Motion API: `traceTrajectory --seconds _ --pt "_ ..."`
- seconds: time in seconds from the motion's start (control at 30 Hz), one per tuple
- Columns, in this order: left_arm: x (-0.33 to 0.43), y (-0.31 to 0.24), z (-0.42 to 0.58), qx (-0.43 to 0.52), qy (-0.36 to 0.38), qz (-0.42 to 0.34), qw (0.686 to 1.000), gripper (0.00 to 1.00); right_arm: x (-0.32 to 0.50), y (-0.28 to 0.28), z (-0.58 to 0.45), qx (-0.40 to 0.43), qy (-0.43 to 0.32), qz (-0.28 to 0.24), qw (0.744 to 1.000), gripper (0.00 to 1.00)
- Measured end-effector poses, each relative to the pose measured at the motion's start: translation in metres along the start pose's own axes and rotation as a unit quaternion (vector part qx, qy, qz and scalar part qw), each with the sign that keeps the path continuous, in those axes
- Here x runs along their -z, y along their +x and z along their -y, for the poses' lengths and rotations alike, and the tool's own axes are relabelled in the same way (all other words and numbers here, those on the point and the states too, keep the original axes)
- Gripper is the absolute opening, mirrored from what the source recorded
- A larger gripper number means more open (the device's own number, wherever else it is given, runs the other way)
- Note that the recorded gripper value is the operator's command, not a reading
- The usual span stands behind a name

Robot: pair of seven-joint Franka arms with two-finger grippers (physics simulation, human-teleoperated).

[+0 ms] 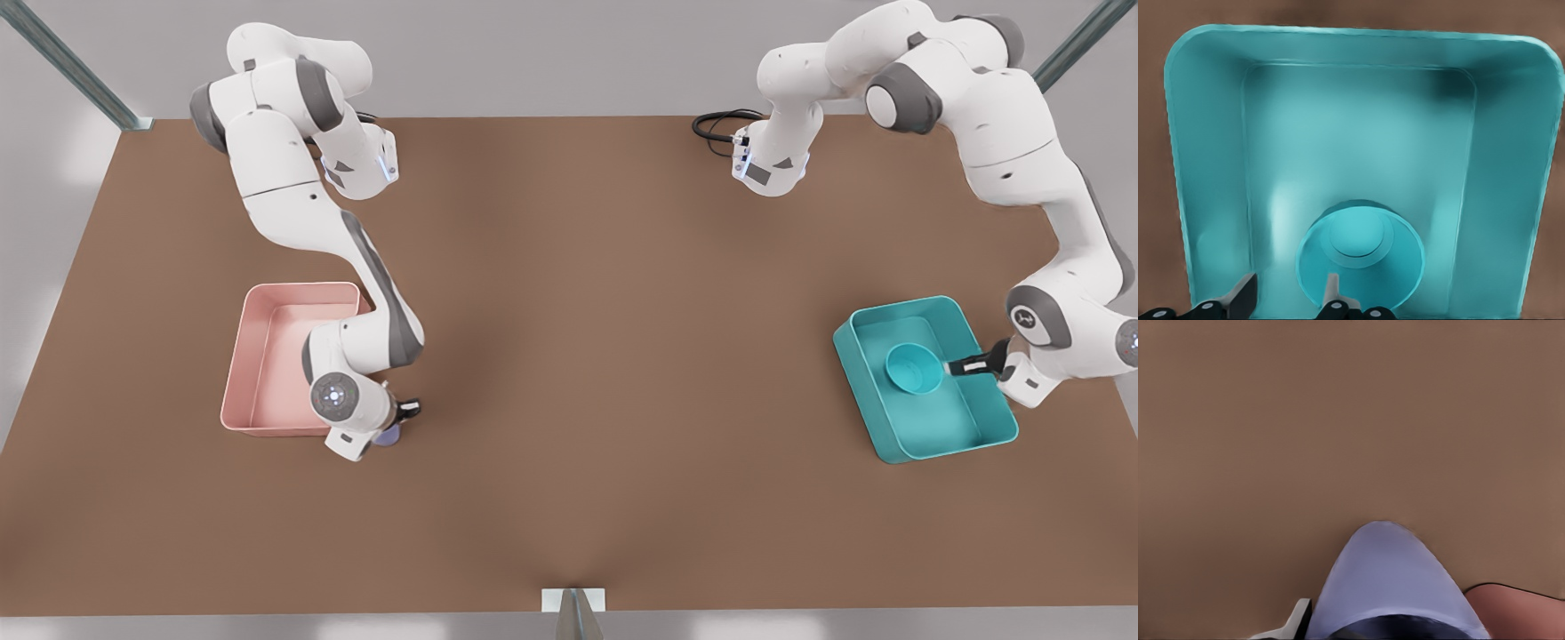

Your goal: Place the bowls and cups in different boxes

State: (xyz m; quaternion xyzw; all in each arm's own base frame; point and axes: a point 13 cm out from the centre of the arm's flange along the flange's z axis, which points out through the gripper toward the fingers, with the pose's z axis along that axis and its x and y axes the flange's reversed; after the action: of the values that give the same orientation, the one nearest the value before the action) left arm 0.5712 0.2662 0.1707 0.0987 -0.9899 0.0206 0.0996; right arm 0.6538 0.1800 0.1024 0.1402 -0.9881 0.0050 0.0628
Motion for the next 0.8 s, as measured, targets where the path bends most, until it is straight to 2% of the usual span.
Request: traceTrajectory --seconds 0.1,0.23,0.3,0.43,0.53,0.77,0.8 --pt "0.1 0.012 0.021 -0.034 -0.003 0.044 0.998 1.0 0.036 -0.005 0.009 -0.001 0.003 0.023 1.0 0.21" --pt "0.232 0.03 0.207 -0.179 -0.009 0.081 0.98 1.0 0.179 0.016 0.051 -0.013 0.01 0.078 0.997 0.21" --pt "0.273 0.066 0.289 -0.242 -0.023 0.086 0.966 1.0 0.207 0.059 0.089 -0.034 0.01 0.062 0.997 0.21" --pt "0.284 0.099 0.327 -0.259 -0.051 0.059 0.963 1.0 0.15 0.116 0.15 -0.071 -0.001 -0.013 0.997 0.21" --pt "0.275 0.111 0.339 -0.255 -0.06 0.035 0.964 1.0 0.087 0.12 0.154 -0.063 -0.008 -0.045 0.997 0.21" --pt "0.266 0.127 0.35 -0.238 -0.064 0.009 0.969 1.0 0.011 0.097 0.153 -0.045 -0.014 -0.037 0.998 0.21" --pt "0.265 0.127 0.348 -0.234 -0.064 0.007 0.97 1.0 0.008 0.095 0.153 -0.043 -0.013 -0.033 0.998 0.62"
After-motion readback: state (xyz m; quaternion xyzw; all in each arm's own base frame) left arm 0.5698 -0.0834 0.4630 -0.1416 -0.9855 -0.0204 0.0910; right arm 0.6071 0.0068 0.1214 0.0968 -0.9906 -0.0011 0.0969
